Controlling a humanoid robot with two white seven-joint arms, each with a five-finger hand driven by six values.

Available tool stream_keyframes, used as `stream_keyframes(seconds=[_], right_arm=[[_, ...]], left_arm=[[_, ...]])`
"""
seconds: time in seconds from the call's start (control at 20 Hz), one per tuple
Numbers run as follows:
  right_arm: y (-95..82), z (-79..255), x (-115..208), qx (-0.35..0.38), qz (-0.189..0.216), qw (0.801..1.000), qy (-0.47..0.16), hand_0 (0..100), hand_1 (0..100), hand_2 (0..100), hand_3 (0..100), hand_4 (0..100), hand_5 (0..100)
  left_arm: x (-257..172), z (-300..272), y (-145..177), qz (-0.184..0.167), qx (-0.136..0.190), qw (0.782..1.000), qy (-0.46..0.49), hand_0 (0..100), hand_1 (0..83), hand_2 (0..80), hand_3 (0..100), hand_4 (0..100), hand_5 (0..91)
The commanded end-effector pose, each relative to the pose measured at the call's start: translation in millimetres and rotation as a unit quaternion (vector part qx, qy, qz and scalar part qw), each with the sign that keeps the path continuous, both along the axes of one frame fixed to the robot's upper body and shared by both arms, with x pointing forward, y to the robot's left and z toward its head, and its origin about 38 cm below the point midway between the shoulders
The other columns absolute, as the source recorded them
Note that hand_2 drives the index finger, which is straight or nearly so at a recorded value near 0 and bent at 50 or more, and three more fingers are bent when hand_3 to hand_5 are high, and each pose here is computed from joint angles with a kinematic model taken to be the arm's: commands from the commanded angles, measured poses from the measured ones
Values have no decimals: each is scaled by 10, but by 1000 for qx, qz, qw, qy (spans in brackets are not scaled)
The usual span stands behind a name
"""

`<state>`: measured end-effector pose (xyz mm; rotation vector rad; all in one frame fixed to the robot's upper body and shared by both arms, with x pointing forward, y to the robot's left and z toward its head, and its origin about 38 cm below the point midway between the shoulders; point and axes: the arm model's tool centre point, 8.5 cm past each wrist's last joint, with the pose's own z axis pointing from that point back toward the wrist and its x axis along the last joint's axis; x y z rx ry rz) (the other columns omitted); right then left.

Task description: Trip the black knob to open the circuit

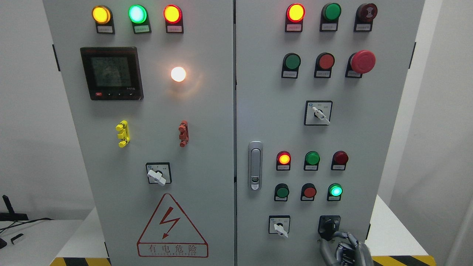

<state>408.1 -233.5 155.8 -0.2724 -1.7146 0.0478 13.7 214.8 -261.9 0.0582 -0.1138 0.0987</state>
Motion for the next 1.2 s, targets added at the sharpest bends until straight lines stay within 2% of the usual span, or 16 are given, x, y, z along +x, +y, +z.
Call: stream_keyframes(seconds=[0.0, 1.15], right_arm=[[-30, 1, 4, 0, -3, 1000, 0, 448, 702, 495, 1000, 1000, 1000], [-106, -21, 20, -2, -12, 1000, 3, 447, 696, 492, 1000, 1000, 1000]], left_arm=[[0, 0, -2, 2, 0, 1000, 0, 120, 389, 0, 0, 0, 0], [0, 0, -2, 2, 0, 1000, 0, 120, 389, 0, 0, 0, 0]])
